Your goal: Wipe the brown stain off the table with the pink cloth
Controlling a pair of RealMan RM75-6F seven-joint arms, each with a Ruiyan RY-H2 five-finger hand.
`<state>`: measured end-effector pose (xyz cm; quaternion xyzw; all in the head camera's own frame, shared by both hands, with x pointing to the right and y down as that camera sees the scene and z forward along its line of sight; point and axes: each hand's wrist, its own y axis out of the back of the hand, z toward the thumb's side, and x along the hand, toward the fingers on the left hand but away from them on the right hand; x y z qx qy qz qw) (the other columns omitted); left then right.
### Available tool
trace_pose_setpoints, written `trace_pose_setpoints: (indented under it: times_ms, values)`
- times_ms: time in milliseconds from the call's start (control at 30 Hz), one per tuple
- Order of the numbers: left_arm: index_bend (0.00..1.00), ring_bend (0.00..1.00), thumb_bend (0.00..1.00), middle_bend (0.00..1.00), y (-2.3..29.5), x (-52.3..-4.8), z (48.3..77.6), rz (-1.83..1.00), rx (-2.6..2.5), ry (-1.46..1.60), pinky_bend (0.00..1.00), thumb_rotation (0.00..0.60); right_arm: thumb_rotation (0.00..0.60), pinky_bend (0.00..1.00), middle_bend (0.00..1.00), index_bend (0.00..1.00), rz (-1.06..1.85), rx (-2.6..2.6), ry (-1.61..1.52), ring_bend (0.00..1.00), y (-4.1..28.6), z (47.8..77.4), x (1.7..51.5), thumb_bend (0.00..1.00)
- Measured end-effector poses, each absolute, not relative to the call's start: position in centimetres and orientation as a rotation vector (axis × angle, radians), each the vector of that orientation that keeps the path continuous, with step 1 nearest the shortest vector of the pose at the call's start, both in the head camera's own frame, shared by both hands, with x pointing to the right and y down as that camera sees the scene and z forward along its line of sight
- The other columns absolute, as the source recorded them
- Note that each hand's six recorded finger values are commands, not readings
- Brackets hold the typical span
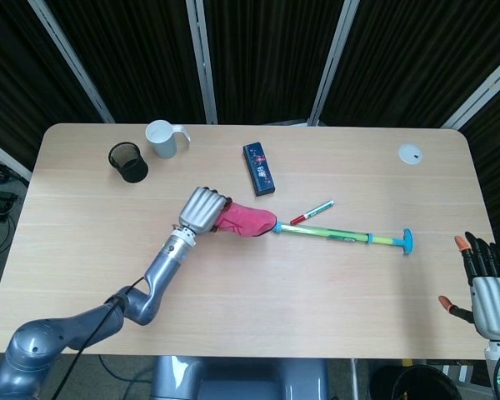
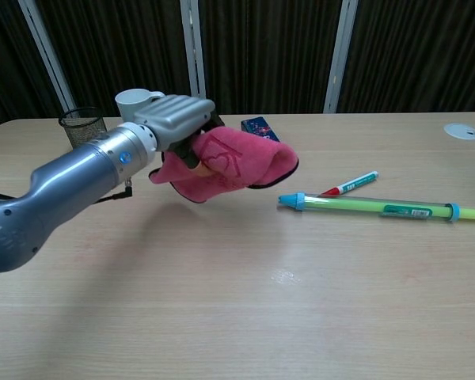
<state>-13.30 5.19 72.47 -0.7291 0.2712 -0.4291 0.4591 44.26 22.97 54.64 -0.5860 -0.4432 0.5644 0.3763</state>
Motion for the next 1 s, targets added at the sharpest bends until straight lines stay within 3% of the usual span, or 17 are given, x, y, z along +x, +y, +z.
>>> trace_pose_setpoints:
  times_ms: [167, 333, 400, 467, 533, 567, 633, 767, 1000]
  values:
    - [0.86, 0.55, 0.43, 0.65, 3.7, -17.3, 69.8, -1.069, -1.705, 0.708, 0.56, 0.600, 0.600, 0.00, 0.00, 0.00, 1.446, -1.511, -1.137, 0.00, 22.9, 54.8, 44.2, 0.00]
    - [0.81, 0.53, 0.42, 0.62, 4.4, -22.7, 68.0, -1.138, -1.651, 0.724, 0.55, 0.600, 0.600, 0.00, 0.00, 0.00, 1.442, -1.522, -1.139, 0.00, 22.9, 54.9, 44.0, 0.00]
    - [0.70, 0.46, 0.35, 0.52, 5.5, -25.4, 67.6, -1.183, -1.622, 0.708, 0.49, 0.600, 0.600, 0.00, 0.00, 0.00, 1.437, -1.527, -1.136, 0.00, 22.9, 54.9, 43.8, 0.00]
    - [0.42, 0.22, 0.18, 0.23, 6.5, -27.4, 67.4, -1.226, -1.610, 0.691, 0.26, 0.600, 0.600, 0.00, 0.00, 0.00, 1.427, -1.530, -1.132, 0.00, 22.8, 54.9, 43.6, 0.00]
    - [0.19, 0.04, 0.05, 0.04, 7.4, -28.8, 67.3, -1.274, -1.607, 0.669, 0.07, 0.600, 0.600, 0.00, 0.00, 0.00, 1.419, -1.529, -1.127, 0.00, 22.8, 54.9, 43.4, 0.00]
    - [0.10, 0.00, 0.02, 0.00, 7.7, -29.4, 67.2, -1.294, -1.606, 0.662, 0.02, 0.600, 0.600, 0.00, 0.00, 0.00, 1.414, -1.532, -1.126, 0.00, 22.8, 54.9, 43.3, 0.00]
    - [0.04, 0.00, 0.00, 0.00, 8.5, -30.3, 67.1, -1.338, -1.615, 0.656, 0.00, 0.600, 0.600, 0.00, 0.00, 0.00, 1.407, -1.535, -1.121, 0.00, 22.7, 55.0, 43.1, 0.00]
    - [0.00, 0.00, 0.00, 0.00, 9.7, -32.5, 65.9, -1.401, -1.611, 0.673, 0.00, 0.600, 0.600, 0.00, 0.00, 0.00, 1.401, -1.542, -1.116, 0.00, 22.7, 55.1, 42.7, 0.00]
    - [0.04, 0.00, 0.00, 0.00, 10.5, -35.5, 63.0, -1.435, -1.589, 0.794, 0.00, 0.600, 0.600, 0.00, 0.00, 0.00, 1.391, -1.547, -1.107, 0.00, 22.6, 55.2, 42.4, 0.00]
